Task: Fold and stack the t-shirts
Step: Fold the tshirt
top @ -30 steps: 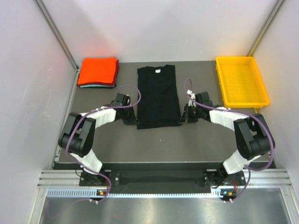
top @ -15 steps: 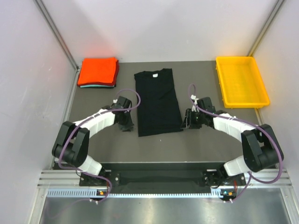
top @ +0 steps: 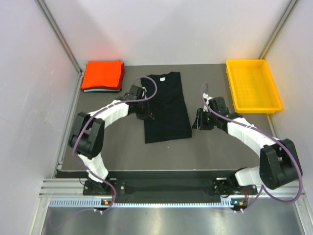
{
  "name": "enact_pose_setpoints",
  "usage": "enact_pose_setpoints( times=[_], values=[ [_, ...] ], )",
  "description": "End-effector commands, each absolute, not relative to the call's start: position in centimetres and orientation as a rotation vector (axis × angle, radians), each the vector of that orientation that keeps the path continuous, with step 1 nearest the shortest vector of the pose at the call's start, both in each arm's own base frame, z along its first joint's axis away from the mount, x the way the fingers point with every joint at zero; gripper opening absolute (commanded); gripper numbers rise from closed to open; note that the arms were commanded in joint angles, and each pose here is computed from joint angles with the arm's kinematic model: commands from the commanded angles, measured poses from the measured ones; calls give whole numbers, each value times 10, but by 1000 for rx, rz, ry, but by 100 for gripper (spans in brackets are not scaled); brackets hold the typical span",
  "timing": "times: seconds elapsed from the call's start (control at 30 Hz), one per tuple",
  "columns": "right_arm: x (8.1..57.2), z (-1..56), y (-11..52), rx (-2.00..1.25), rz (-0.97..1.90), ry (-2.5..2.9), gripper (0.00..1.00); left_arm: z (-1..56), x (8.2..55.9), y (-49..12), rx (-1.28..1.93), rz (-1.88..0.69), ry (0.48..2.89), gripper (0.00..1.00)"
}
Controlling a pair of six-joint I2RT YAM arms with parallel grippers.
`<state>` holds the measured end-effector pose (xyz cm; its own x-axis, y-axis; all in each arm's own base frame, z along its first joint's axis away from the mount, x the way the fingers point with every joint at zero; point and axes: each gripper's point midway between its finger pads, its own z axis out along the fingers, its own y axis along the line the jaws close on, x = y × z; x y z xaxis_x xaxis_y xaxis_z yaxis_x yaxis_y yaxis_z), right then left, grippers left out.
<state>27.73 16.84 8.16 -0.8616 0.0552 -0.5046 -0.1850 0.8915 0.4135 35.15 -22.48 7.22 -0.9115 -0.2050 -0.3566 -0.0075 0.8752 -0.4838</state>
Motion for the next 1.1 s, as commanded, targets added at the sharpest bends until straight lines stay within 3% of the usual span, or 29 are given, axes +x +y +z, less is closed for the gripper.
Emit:
enact_pose_setpoints(
  times=[0.0,0.3,0.6,1.07],
  values=[
    [291,100,176,-112,652,2474,35,78,386,-233,-105,-672,2573,21],
    [282,91,179,-127,687,2495,38,53,427,-208,-184,-499,2593,20],
    [278,69,185,-155,730,2535,47,30,440,-197,-195,-443,2602,19],
    [283,55,199,-173,815,2555,48,23,441,-185,-229,-402,2636,19]
  ],
)
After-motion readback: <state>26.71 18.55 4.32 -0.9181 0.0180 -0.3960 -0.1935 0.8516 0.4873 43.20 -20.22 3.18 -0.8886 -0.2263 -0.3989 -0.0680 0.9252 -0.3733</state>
